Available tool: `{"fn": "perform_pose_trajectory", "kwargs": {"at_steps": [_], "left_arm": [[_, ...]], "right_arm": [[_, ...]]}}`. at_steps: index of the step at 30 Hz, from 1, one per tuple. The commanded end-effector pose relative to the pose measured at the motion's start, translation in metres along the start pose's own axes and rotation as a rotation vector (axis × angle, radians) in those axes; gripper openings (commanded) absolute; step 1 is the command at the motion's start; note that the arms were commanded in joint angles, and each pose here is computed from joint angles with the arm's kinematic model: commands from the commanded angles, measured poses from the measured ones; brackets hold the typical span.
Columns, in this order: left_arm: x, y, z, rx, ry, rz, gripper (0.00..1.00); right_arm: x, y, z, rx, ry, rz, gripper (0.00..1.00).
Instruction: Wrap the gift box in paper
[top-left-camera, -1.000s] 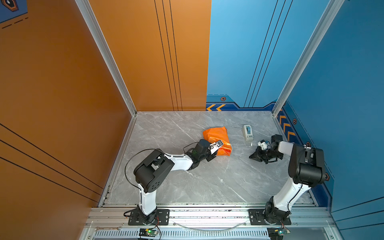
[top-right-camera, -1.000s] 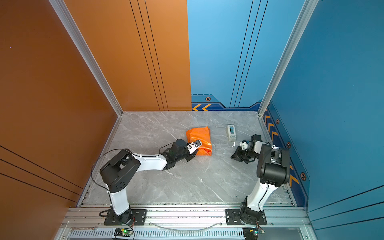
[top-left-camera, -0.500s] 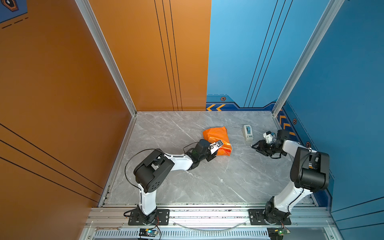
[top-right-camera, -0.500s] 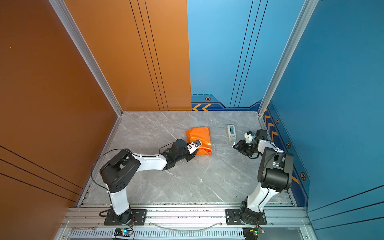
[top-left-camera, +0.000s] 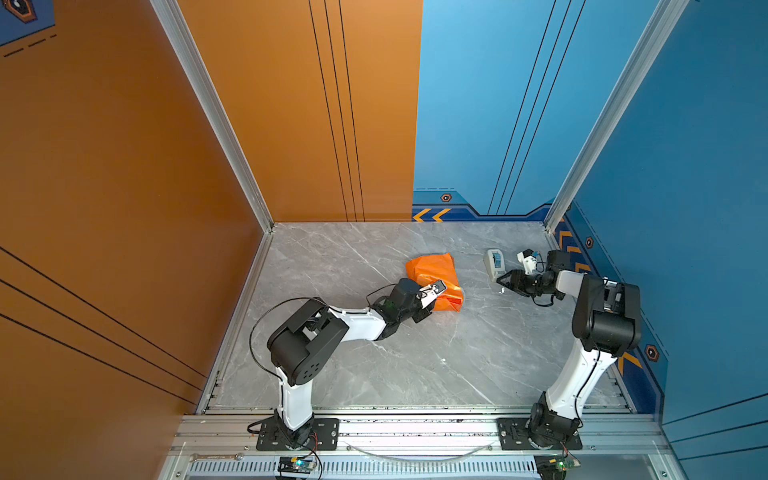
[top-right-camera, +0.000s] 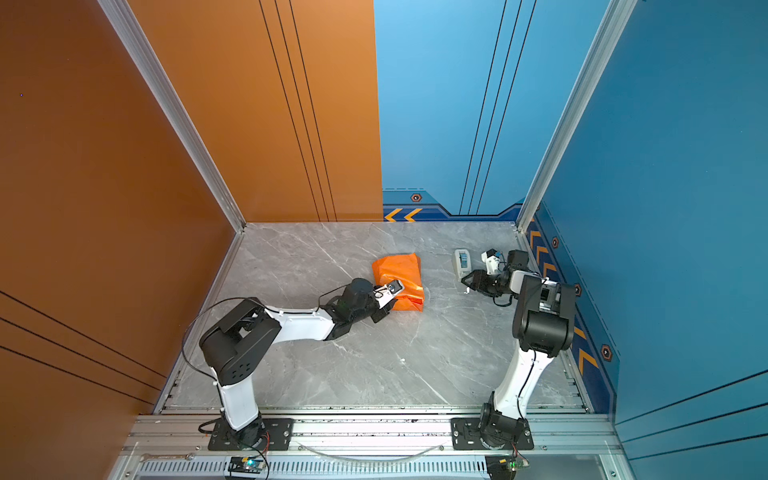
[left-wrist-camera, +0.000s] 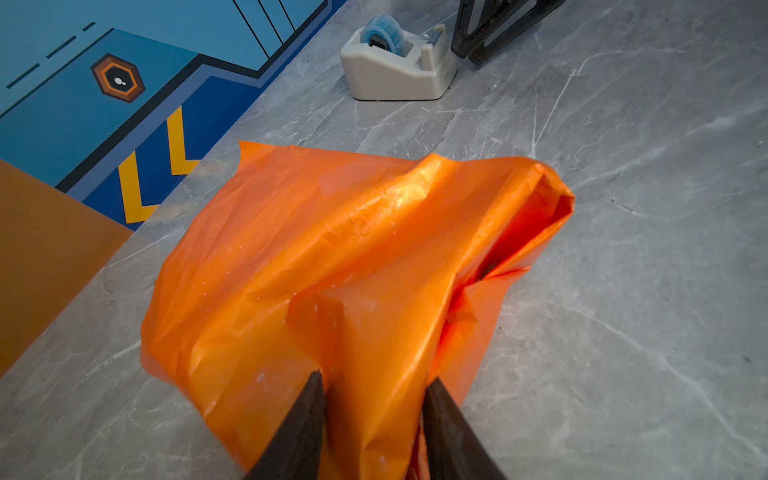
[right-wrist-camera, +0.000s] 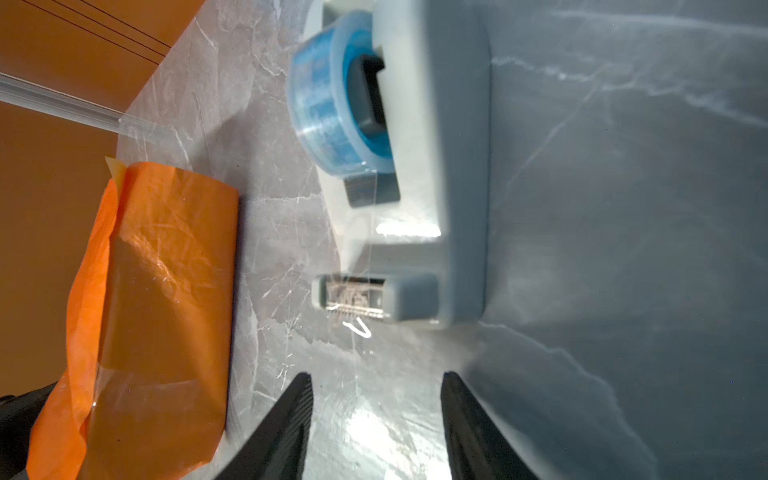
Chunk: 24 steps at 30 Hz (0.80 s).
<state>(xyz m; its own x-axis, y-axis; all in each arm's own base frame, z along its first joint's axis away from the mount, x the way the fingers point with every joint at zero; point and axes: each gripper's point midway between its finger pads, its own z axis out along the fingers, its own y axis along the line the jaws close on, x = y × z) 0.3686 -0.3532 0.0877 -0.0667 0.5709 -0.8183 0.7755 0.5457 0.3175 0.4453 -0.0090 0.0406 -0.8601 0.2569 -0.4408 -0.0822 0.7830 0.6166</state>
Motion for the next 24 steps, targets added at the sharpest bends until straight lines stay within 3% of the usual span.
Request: {"fn": "perform_pose_trajectory", "kwargs": {"at_steps": [1, 11, 24], "left_arm": [[0.0988, -0.0332, -0.0057, 0.114, 0.320, -0.023, 0.39], [0.0982, -0.0329, -0.0054, 0.114, 0.323, -0.021, 0.39], [0.0973, -0.0320, -0.0052, 0.113, 0.323, -0.017, 0.39]], "right_arm": [[-0.0010, 0.0059, 0.0020, -0.067, 0.009, -0.025, 0.54], [-0.0048, 0.0108, 0.0039, -0.140, 0.030, -0.005, 0.51], [-0.0024, 0.0055, 0.0074, -0.192, 0.030, 0.036, 0.29]]}}
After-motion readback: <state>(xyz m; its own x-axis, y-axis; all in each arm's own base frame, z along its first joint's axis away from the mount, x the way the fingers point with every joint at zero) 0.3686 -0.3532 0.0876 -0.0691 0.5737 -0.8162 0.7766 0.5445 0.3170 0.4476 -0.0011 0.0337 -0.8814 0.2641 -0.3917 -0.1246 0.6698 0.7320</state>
